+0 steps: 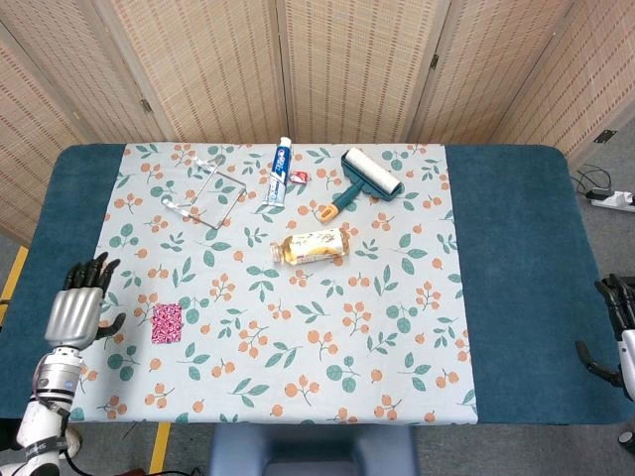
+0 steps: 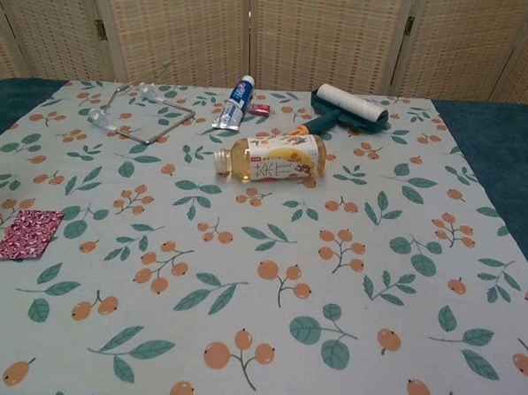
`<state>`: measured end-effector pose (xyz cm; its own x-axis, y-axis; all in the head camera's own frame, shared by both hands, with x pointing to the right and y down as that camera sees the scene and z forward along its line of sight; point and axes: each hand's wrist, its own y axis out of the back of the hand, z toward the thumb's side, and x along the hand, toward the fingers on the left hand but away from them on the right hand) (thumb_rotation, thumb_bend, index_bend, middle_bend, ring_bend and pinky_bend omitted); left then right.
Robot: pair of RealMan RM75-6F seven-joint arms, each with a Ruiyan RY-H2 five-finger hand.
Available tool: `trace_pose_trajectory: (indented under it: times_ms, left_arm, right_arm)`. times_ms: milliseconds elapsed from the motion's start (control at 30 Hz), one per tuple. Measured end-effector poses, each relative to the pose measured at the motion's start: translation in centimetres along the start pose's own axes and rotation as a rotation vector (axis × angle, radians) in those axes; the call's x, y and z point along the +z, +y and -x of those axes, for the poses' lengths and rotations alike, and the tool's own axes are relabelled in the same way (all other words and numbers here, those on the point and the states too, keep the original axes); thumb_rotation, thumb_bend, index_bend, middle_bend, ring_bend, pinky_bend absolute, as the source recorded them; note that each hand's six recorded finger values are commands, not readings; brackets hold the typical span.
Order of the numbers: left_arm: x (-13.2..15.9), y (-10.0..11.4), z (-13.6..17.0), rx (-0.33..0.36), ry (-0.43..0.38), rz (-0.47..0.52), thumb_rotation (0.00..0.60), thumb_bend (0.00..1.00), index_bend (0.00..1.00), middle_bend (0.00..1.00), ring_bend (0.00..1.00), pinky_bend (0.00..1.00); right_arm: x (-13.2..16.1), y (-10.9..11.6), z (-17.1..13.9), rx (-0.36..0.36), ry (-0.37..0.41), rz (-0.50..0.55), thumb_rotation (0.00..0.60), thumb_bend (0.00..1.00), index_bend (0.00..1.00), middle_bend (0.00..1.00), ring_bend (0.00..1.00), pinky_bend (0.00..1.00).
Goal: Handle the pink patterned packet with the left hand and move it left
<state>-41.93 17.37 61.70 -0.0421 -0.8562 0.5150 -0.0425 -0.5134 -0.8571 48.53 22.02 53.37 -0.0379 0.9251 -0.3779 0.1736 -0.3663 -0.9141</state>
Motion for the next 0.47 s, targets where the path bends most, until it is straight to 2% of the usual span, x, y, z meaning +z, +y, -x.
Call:
trace_pose_trajectory:
  times_ms: [100, 267, 467]
  left_arm:
    - [-1.6, 0.9, 1.6, 0.062, 0.016, 0.021, 0.600, 0.36, 0.12, 0.00, 0.00, 0.00]
    - [-3.4, 1.3, 4.4, 0.108, 0.036, 0.027, 0.600, 0.36, 0.12, 0.00, 0.00, 0.00]
    - [-3.4, 1.7, 7.1, 0.154, -0.016, 0.054, 0.600, 0.36, 0.13, 0.00, 0.00, 0.00]
  right_arm:
    - [0.2, -0.2, -0.1, 0.016, 0.012, 0.032, 0.600, 0.36, 0.00, 0.00, 0.00, 0.00]
    - [1.1, -0.8, -0.5, 0.036, 0.038, 0.044, 0.600, 0.36, 0.00, 0.00, 0.00, 0.00]
    - [1.8, -1.5, -0.8, 0.063, 0.056, 0.054, 0.600, 0.37, 0.00, 0.00, 0.00, 0.00]
